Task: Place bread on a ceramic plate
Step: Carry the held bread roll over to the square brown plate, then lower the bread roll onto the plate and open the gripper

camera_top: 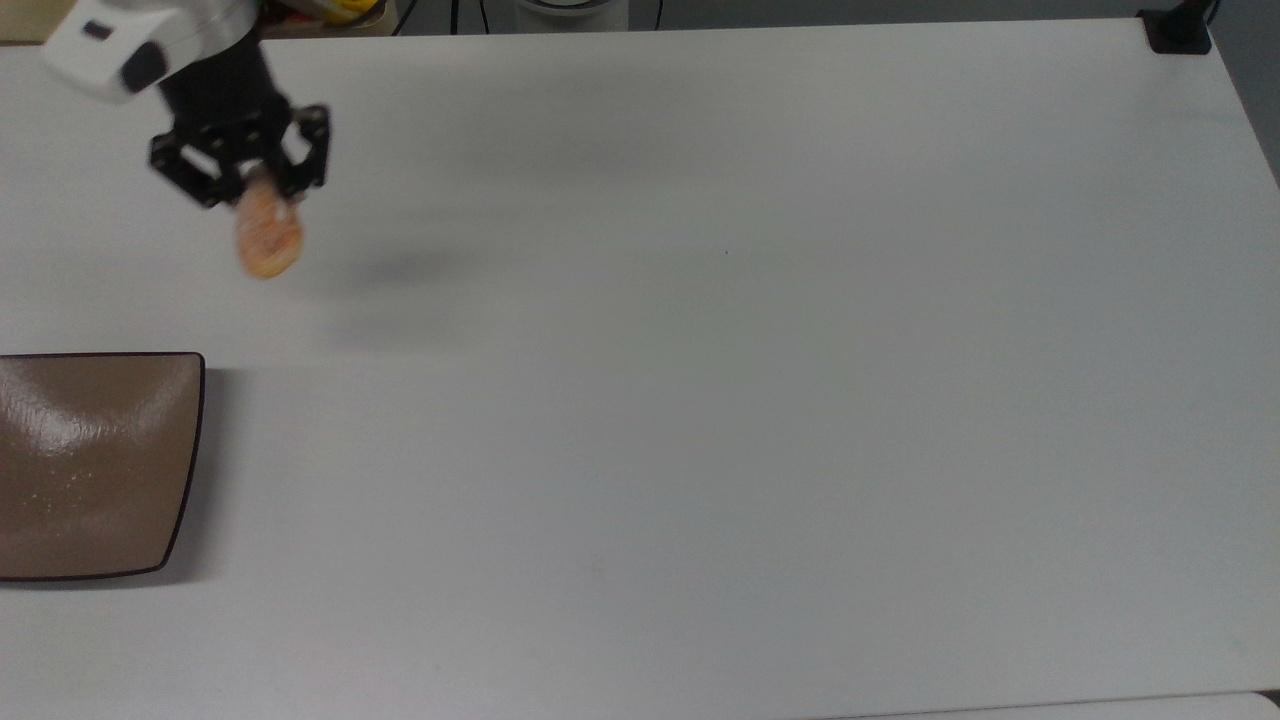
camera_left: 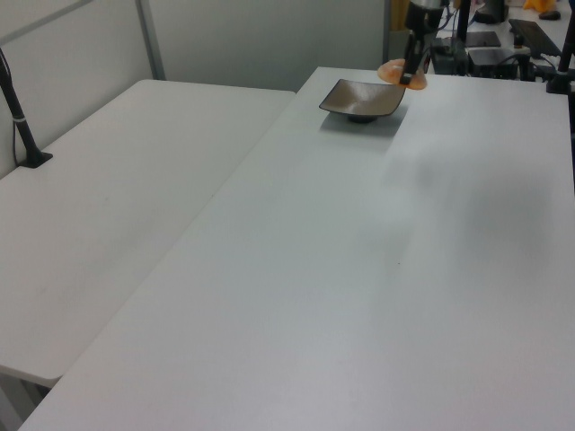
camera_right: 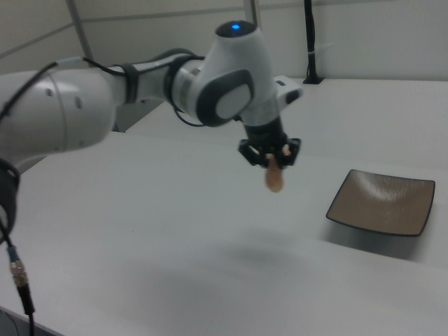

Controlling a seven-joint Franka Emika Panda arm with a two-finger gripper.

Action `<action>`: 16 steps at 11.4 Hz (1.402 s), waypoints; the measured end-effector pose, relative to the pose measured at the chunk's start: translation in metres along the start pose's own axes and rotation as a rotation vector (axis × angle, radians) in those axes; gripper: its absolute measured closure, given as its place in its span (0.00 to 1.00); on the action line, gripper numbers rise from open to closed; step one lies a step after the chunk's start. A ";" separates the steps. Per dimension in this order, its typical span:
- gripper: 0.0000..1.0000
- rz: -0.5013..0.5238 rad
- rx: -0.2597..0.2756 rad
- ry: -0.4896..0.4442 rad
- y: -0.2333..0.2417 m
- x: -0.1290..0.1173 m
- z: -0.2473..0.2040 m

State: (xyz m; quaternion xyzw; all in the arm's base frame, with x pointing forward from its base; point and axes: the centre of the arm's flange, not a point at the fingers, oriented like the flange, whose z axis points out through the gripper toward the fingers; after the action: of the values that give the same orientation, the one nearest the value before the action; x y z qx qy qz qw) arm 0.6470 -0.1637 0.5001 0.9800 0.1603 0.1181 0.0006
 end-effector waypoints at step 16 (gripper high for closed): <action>0.77 0.086 -0.340 0.320 0.142 0.014 0.164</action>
State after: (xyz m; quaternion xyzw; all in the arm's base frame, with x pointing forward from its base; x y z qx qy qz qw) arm 0.7424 -0.2881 0.3495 0.9405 0.0940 0.2972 0.1353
